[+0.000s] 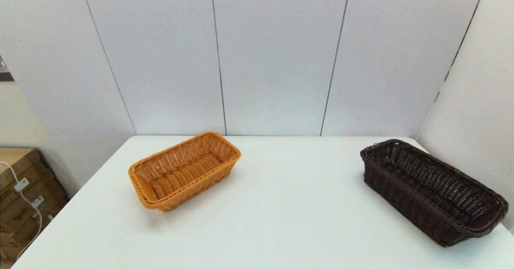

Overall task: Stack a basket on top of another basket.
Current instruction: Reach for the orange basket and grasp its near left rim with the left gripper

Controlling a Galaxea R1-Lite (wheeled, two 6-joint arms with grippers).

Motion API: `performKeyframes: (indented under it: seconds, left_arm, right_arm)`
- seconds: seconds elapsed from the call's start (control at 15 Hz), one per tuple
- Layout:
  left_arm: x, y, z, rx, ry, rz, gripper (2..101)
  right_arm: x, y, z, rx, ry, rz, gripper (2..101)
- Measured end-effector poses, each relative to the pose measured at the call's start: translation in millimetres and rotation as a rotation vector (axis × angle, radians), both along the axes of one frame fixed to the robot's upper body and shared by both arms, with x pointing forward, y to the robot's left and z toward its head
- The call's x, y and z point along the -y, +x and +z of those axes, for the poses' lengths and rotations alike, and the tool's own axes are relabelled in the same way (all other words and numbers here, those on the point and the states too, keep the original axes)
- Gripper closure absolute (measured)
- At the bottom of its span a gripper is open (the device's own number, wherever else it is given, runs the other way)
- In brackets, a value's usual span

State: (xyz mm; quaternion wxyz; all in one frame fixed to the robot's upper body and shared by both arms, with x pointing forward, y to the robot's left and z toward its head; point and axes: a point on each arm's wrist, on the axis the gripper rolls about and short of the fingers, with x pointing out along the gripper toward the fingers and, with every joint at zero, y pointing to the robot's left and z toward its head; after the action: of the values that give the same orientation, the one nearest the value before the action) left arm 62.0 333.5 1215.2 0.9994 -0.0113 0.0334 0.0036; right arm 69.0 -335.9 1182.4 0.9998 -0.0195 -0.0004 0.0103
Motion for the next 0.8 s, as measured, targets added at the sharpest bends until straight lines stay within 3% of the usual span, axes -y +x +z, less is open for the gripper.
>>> performKeyframes:
  seconds: [0.33, 0.6, 0.8]
  left_arm:
    - [-1, 40, 65, -0.170, -0.170, 0.048, 5.4]
    - [-3, 112, 102, -0.333, -0.322, 0.152, 5.4]
    - [-12, 179, 109, -0.454, -0.404, 0.247, 5.4]
  right_arm:
    - [0, 0, 0, -0.001, 0.001, 0.000, 4.3]
    - [0, 0, 0, -0.001, 0.002, -0.001, 4.3]
    - [0, 0, 0, -0.001, 0.001, -0.001, 4.3]
